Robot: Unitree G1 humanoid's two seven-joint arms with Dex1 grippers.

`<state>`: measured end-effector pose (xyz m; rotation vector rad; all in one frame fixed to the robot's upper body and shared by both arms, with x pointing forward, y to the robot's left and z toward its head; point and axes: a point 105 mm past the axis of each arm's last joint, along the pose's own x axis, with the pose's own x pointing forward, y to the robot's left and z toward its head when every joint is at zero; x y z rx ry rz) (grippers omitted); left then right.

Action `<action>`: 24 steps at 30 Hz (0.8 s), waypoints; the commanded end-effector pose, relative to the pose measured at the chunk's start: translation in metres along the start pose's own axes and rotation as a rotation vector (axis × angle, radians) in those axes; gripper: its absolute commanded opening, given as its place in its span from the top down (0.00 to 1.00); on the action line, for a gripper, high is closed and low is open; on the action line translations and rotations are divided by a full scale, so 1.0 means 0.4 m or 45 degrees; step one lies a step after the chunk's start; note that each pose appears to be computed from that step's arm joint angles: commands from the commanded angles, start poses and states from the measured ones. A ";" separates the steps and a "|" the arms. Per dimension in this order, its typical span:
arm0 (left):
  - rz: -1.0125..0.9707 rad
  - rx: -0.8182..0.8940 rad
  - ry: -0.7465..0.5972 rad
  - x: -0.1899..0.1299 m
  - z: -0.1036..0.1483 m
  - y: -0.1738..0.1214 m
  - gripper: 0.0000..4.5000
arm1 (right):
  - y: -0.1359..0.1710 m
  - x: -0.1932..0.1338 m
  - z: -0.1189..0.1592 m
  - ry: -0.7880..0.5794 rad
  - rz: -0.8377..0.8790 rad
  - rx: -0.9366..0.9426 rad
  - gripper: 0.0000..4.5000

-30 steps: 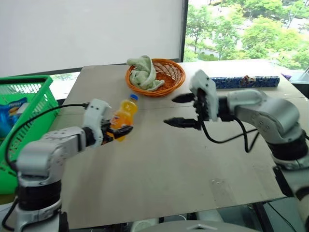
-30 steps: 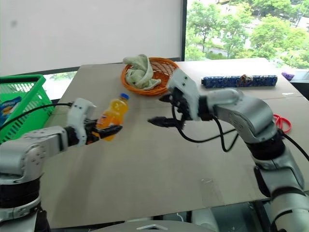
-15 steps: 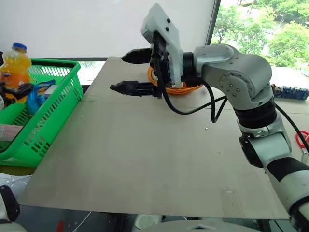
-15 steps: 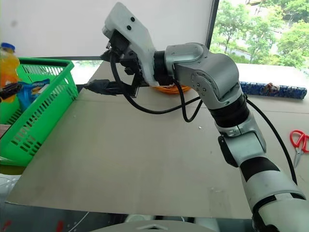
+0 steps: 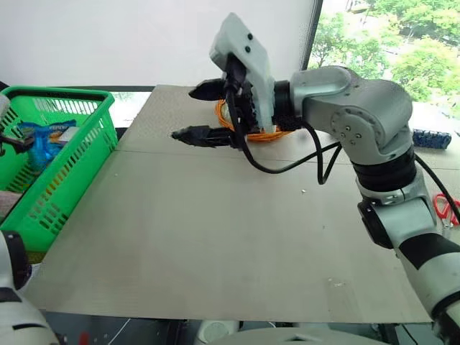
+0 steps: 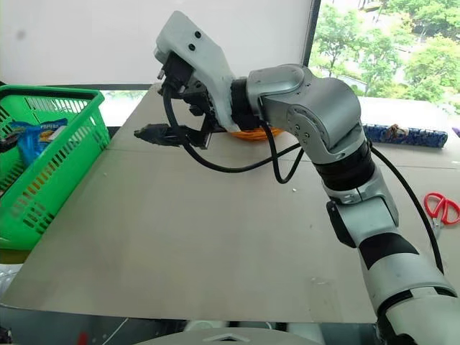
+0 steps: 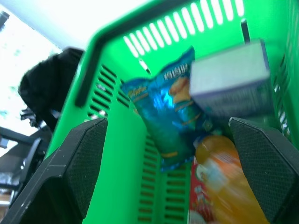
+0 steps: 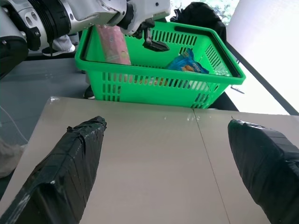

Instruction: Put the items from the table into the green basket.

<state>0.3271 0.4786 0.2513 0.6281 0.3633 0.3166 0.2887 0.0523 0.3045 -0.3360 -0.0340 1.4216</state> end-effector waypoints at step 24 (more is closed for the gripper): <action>-1.065 -0.646 -0.493 -0.344 0.071 -0.674 0.01 | 0.106 -0.578 -0.444 0.236 -1.080 0.201 0.00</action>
